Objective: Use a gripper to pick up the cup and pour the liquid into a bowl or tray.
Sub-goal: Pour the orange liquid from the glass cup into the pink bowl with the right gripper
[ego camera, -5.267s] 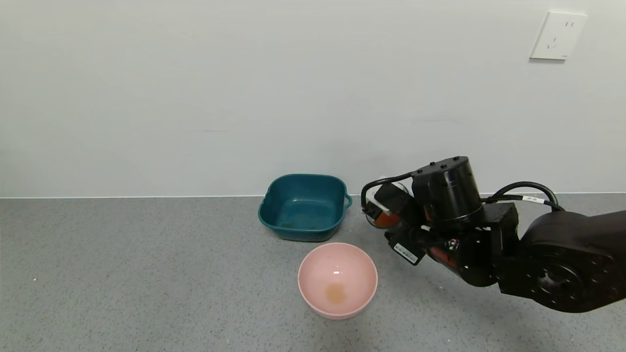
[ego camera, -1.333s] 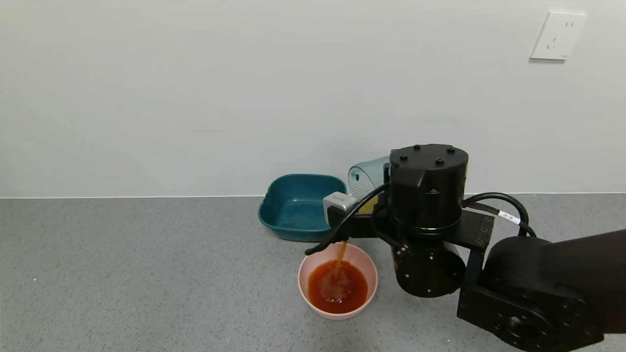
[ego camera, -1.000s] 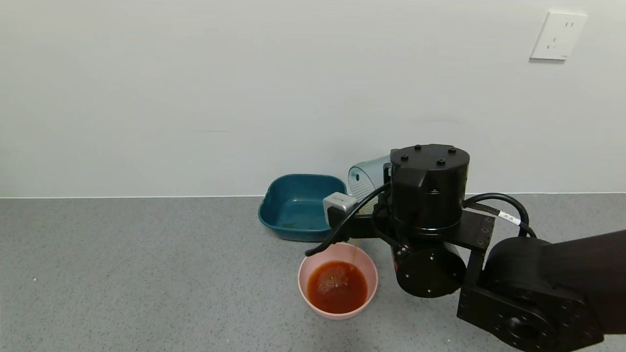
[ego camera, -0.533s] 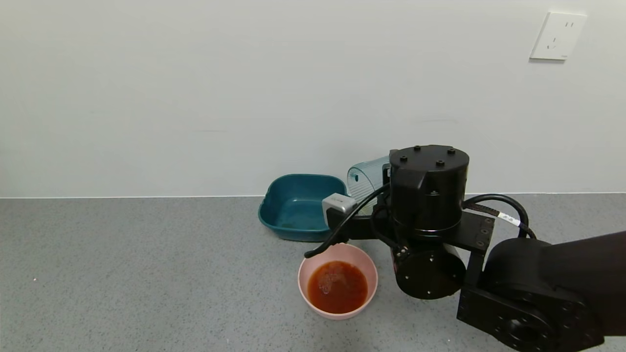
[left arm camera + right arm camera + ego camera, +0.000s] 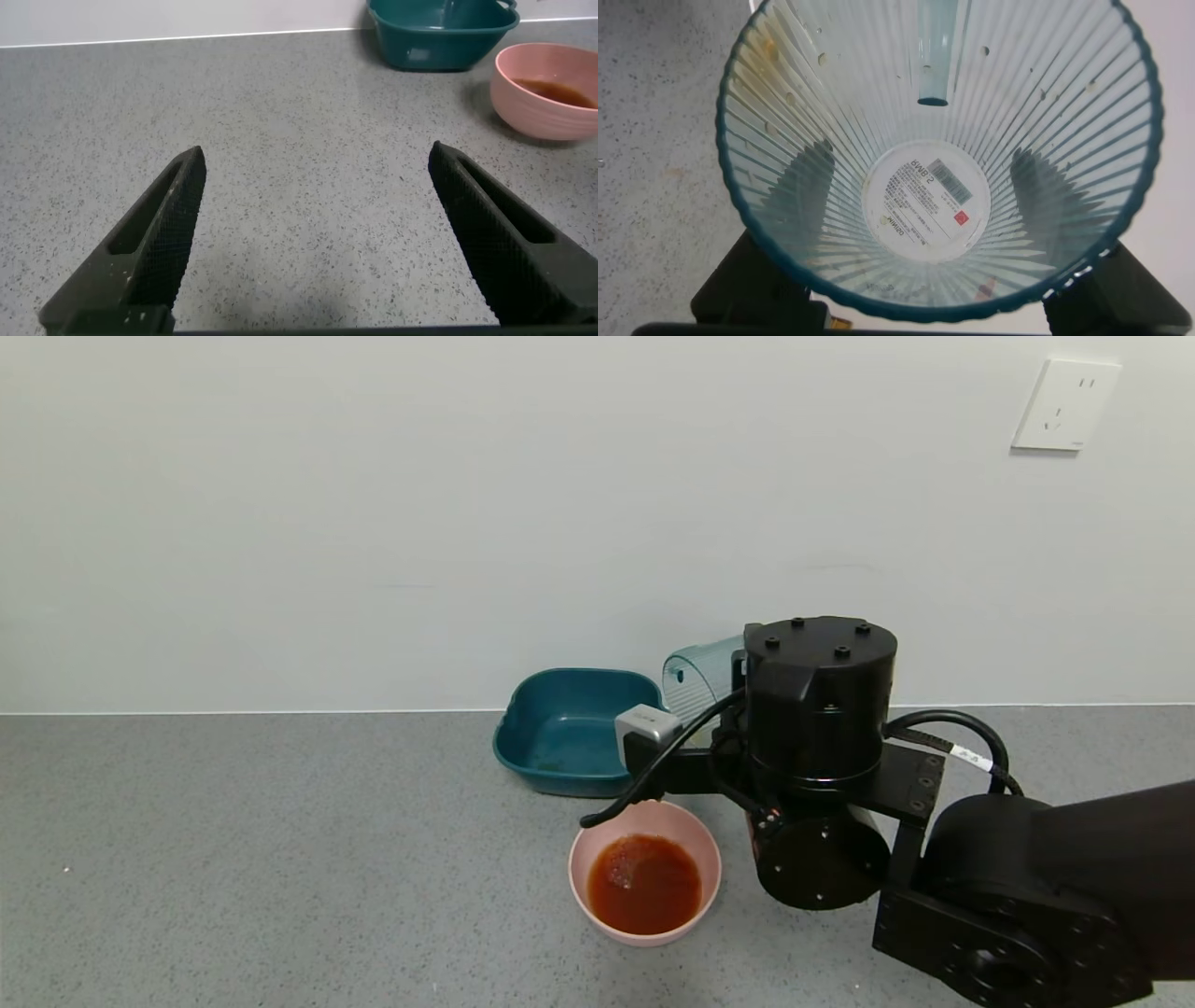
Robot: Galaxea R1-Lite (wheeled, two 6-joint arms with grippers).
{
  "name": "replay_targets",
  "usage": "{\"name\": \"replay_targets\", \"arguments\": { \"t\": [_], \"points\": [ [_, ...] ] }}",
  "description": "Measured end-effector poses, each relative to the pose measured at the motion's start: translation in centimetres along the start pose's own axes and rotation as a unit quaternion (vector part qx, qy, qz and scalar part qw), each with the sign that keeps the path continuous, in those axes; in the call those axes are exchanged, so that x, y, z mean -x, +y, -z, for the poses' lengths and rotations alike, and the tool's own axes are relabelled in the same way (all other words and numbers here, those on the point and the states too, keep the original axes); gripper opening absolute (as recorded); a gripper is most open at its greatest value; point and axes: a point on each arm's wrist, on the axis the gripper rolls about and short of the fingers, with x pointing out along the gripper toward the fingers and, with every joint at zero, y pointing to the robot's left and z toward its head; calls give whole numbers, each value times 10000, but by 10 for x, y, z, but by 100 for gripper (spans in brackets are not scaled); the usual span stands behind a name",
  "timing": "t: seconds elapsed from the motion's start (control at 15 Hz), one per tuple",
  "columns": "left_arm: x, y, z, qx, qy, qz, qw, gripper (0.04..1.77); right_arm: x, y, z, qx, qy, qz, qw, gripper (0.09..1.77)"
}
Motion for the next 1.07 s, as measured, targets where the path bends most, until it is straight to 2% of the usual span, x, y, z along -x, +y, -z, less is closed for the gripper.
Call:
{"name": "replay_targets", "arguments": {
  "t": [0.2, 0.47, 0.8, 1.07],
  "points": [
    [0, 0, 0, 0, -4, 0, 10000, 172, -1, 0, -1, -367, -6, 155, 9992, 132],
    [0, 0, 0, 0, -2, 0, 10000, 172, -6, 10, -3, -954, 23, 100, 9954, 132],
    [0, 0, 0, 0, -2, 0, 10000, 172, -10, 22, -5, -1882, 58, -30, 9821, 132],
    [0, 0, 0, 2, -2, 0, 10000, 172, -15, 27, 0, -2633, 175, -147, 9644, 132]
  ]
}}
